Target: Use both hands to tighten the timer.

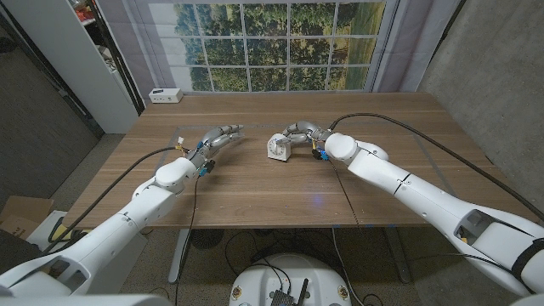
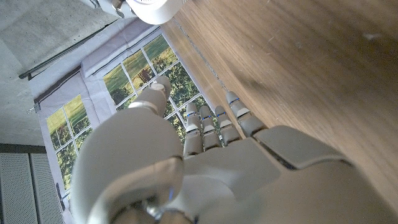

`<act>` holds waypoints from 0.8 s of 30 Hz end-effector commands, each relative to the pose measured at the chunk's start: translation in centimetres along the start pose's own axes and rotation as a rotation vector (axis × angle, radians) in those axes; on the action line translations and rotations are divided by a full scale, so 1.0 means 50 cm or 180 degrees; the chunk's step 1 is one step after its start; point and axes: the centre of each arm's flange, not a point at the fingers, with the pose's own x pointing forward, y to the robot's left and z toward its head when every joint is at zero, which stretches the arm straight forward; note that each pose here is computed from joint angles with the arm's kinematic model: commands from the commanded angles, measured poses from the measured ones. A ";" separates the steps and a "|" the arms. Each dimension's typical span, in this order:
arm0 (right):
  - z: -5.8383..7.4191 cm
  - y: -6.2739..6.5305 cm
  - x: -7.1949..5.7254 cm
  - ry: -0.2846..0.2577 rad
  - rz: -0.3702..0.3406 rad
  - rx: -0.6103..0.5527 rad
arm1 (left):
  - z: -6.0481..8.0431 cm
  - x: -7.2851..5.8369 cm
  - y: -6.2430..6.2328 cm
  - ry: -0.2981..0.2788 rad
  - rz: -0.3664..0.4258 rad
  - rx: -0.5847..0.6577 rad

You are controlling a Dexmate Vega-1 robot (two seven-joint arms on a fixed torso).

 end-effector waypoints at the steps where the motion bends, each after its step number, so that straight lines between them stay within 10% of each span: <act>1: -0.022 -0.014 -0.039 0.0124 -0.0290 0.0099 | 0.001 0.029 0.006 -0.0005 -0.0130 0.0173; 14: -0.096 -0.015 -0.104 0.0313 -0.0449 0.0186 | 0.025 0.068 -0.027 -0.0070 -0.0219 0.0323; 24: -0.093 -0.055 -0.145 0.0283 0.0131 -0.0135 | 0.046 0.055 -0.051 -0.0056 -0.0148 0.0420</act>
